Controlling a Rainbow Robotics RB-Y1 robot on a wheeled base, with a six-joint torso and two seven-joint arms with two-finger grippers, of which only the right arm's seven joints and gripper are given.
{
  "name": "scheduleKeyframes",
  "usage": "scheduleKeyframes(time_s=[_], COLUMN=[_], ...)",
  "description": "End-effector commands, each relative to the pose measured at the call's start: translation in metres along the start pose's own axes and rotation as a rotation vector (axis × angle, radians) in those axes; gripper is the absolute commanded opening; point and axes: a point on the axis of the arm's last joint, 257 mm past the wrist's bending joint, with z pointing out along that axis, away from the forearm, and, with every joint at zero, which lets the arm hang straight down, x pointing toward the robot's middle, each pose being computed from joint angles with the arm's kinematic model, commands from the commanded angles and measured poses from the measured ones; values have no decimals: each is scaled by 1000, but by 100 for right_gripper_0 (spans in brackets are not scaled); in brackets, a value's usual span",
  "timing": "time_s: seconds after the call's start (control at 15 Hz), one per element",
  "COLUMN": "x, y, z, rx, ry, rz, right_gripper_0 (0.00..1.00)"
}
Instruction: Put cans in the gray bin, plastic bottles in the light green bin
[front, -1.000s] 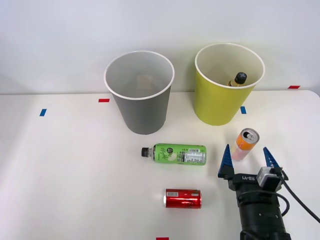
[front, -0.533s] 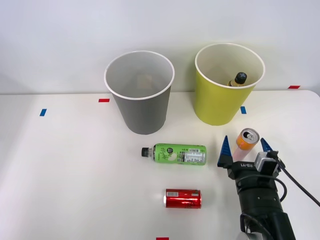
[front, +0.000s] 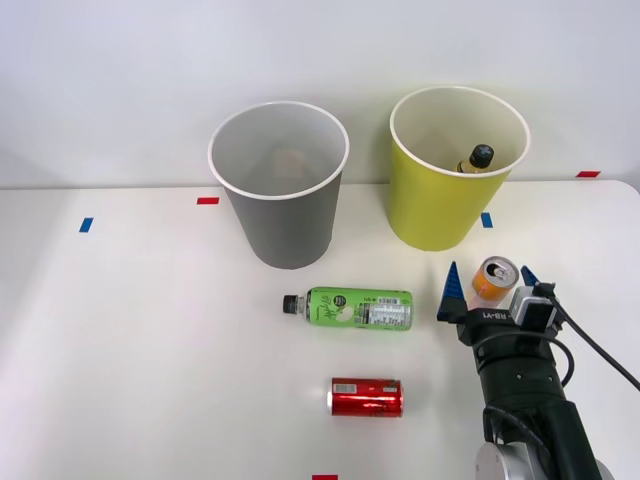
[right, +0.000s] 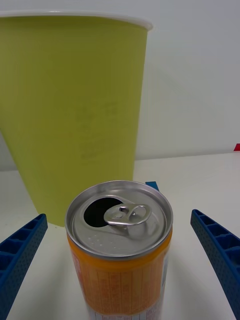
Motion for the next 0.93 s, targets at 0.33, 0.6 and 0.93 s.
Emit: scheduleKeyframes(time_s=[0.33, 0.6, 0.93], x=[0, 0, 3], y=[0, -4, -5], z=[0, 0, -2], rx=[0, 6, 7], ry=[2, 2, 7], rz=[-13, -18, -22], right_gripper_0=[83, 27, 22])
